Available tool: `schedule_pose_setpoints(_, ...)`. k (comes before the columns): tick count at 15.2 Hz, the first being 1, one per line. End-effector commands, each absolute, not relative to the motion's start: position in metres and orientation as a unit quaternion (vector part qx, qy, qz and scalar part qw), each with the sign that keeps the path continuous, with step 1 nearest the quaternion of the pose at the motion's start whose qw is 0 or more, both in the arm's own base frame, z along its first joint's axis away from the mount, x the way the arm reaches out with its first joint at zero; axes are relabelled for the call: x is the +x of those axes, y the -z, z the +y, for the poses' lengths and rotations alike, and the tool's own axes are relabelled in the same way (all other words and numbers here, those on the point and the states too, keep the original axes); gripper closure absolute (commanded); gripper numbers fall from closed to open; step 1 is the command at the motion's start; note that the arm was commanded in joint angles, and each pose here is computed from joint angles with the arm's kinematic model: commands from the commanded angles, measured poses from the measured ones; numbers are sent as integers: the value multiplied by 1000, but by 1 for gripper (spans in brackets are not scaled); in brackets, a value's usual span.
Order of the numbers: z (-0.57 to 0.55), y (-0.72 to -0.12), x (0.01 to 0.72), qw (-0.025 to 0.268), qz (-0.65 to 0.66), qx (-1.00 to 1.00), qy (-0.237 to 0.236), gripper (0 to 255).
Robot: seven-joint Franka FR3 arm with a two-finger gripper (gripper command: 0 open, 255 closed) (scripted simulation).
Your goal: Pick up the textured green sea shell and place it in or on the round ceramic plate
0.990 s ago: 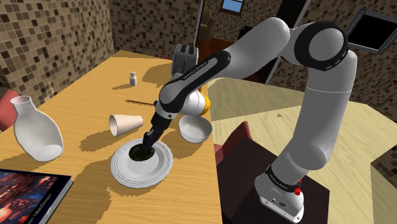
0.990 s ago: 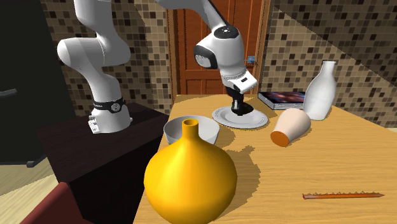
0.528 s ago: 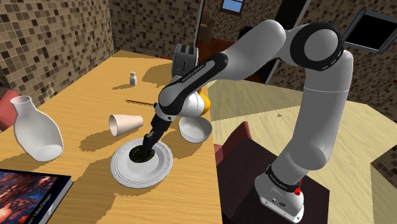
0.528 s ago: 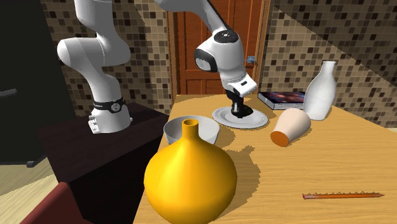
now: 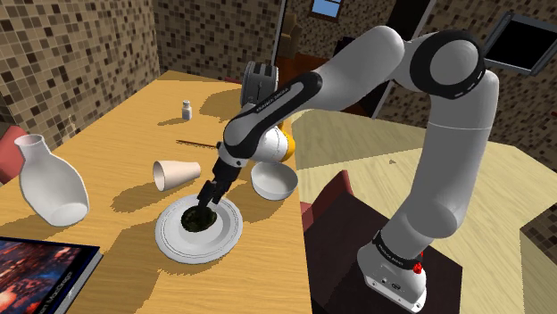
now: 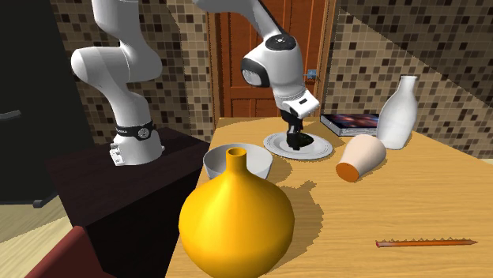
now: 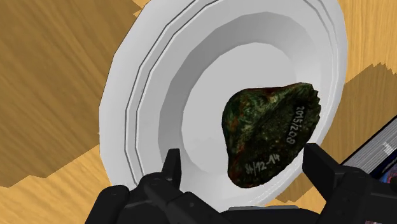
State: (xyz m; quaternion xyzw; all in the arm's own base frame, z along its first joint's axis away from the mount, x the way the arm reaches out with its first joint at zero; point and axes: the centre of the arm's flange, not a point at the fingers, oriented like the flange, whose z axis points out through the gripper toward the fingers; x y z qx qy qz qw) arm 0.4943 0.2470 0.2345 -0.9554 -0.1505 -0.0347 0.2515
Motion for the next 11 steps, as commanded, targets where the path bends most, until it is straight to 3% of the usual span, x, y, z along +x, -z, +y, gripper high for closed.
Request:
schedule_pose_setpoints(1, 238, -251, 493, 252, -151, -955, 35, 0)
schedule_pose_setpoints(11, 226, -272, 493, 252, -151, -955, 35, 0)
